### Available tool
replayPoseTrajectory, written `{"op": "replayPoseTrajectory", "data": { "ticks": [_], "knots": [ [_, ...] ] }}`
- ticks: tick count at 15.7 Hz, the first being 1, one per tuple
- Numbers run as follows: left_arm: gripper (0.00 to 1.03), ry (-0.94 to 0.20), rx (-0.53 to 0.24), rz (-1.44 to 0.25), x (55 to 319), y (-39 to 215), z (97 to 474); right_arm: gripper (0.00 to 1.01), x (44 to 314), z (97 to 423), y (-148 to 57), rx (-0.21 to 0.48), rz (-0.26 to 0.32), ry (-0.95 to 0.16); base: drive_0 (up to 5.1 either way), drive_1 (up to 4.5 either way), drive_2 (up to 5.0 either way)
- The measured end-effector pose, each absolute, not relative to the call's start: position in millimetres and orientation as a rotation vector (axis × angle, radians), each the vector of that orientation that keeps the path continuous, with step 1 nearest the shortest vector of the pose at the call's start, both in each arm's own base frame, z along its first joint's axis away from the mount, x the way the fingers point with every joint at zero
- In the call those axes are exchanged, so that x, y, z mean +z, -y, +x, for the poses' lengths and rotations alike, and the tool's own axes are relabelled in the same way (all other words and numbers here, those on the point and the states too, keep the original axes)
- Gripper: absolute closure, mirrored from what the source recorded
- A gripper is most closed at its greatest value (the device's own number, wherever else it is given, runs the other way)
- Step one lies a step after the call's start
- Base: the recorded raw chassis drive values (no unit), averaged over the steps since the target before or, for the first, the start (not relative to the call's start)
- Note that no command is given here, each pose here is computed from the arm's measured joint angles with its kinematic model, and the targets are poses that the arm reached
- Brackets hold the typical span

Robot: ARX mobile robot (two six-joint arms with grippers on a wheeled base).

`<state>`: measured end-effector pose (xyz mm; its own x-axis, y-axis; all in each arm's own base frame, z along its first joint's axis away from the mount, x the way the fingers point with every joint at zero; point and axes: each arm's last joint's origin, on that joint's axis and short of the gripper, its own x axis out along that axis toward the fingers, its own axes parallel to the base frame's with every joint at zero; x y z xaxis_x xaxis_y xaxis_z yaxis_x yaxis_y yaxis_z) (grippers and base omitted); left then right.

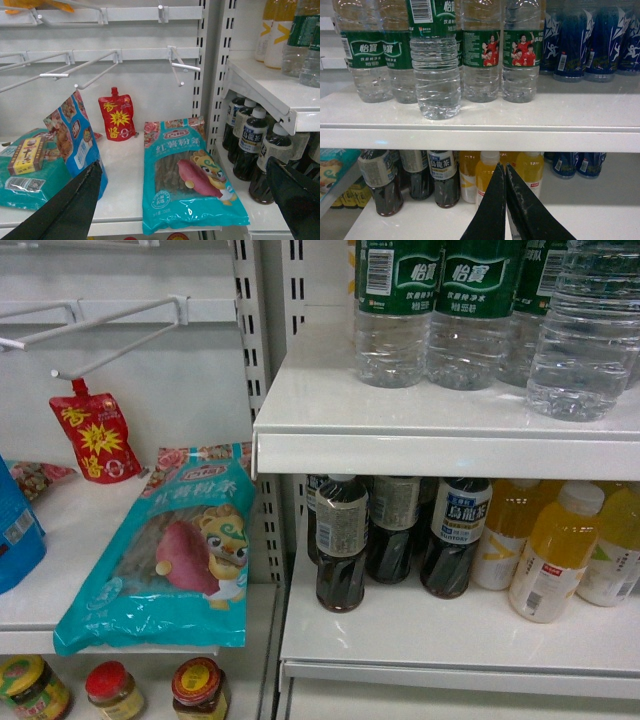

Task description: Move water from second to third shelf

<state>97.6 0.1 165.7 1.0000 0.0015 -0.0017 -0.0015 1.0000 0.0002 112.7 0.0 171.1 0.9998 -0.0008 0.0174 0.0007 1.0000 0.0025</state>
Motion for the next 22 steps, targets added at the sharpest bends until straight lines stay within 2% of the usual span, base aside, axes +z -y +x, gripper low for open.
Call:
{"op": "replayPoseTrajectory", "data": {
  "ticks": [3, 6, 7, 8, 13, 14, 21, 22],
  "knots": [
    [0.05, -0.002, 0.002, 0.000, 165.6, -0.1, 97.6, 0.99, 170.4, 108.3, 0.0, -0.001, 0.002, 0.014, 0.0, 0.00, 0.0],
    [0.05, -0.002, 0.002, 0.000, 165.7, -0.1, 97.6, 0.99, 164.1, 101.6, 0.0, 0.000, 0.002, -0.041, 0.0, 0.00, 0.0],
    [0.05, -0.002, 0.002, 0.000, 165.6, -0.1, 97.6, 0.99, 163.9, 99.5, 0.0, -0.001, 0.002, -0.037, 0.0, 0.00, 0.0],
    [0.05, -0.002, 0.000, 0.000, 165.6, -0.1, 97.6, 0.99, 169.5, 97.2, 0.0, 0.000, 0.002, 0.026, 0.0, 0.00, 0.0],
    [0.05, -0.002, 0.001, 0.000, 165.7, -0.1, 97.6, 0.99, 167.3, 97.2, 0.0, -0.001, 0.002, 0.005, 0.0, 0.00, 0.0],
    [0.05, -0.002, 0.001, 0.000, 165.7, -0.1, 97.6, 0.96, 167.3, 97.1, 0.0, -0.001, 0.002, 0.006, 0.0, 0.00, 0.0],
    [0.05, -0.002, 0.001, 0.000, 165.7, -0.1, 97.6, 0.06, 167.3, 97.2, 0.0, -0.001, 0.002, 0.006, 0.0, 0.00, 0.0],
    [0.05, -0.002, 0.001, 0.000, 165.7, -0.1, 97.6, 0.02, 167.4, 97.1, 0.0, -0.001, 0.002, 0.006, 0.0, 0.00, 0.0]
  ]
}}
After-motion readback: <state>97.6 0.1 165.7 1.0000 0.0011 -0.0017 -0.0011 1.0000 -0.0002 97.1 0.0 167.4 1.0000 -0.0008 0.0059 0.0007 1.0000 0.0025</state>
